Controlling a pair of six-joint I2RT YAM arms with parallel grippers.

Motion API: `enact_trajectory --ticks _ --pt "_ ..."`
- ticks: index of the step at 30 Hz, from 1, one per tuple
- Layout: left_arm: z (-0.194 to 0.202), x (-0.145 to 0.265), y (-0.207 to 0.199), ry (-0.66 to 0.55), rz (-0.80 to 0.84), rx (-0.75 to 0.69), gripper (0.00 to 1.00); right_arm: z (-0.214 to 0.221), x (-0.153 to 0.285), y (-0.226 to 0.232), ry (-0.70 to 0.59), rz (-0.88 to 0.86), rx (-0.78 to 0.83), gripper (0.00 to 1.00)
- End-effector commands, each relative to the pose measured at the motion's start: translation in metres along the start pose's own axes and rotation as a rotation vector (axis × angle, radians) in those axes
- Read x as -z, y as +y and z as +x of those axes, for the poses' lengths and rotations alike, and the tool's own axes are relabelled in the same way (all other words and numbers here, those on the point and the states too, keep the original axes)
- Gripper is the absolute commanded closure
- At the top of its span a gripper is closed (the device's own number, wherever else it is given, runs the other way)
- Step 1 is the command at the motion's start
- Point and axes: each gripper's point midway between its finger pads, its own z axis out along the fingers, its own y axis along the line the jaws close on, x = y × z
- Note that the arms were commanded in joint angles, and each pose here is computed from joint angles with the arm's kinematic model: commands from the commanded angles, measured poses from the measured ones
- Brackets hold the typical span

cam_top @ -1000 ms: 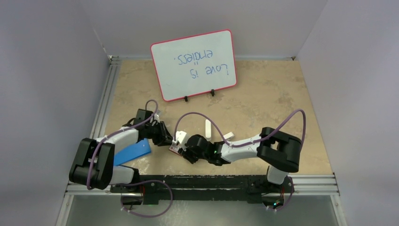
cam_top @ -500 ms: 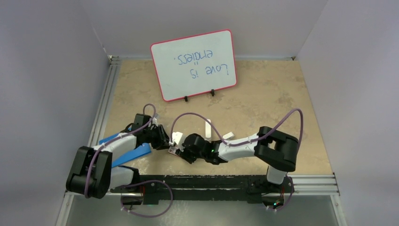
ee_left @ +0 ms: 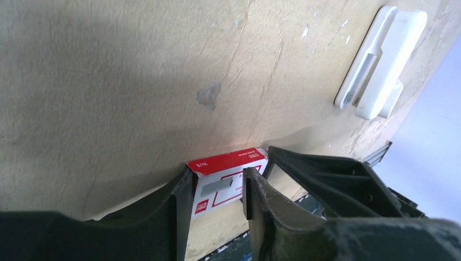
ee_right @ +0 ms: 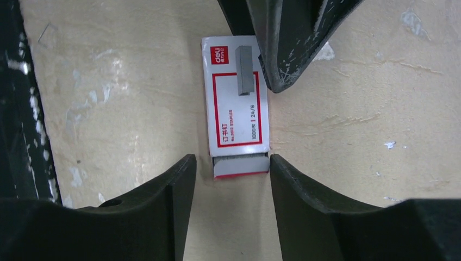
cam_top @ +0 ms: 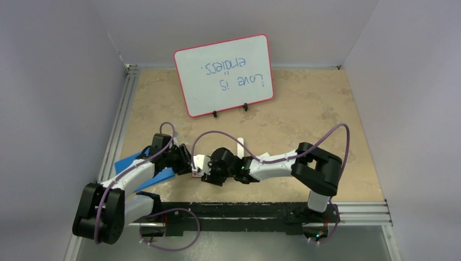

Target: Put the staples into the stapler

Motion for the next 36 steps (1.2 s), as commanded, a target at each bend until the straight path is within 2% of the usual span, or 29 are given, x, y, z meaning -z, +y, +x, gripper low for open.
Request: enact_trajectory --ticks 1,4,12,24,31,36 --pt "0.012 0.002 -0.003 0.026 0.039 0.038 0.61 0.018 0.009 0.011 0.021 -0.093 0.15 0.43" --pt "0.017 0.002 -0.002 0.031 0.054 0.044 0.6 0.02 0.008 0.007 0.04 -0.09 0.184 0.42" --pt "0.025 0.0 0.004 0.047 0.055 0.05 0.61 0.031 0.007 -0.001 0.095 -0.161 0.235 0.46" --pt "0.025 0.006 0.001 0.048 0.043 0.078 0.46 0.045 0.009 -0.007 0.124 -0.234 0.269 0.45" --pt "0.03 0.005 0.013 0.048 -0.012 0.114 0.45 0.047 0.002 -0.006 0.141 -0.252 0.275 0.49" --pt "0.03 0.006 0.009 0.054 0.005 0.106 0.44 0.051 0.004 0.002 0.155 -0.298 0.273 0.52"
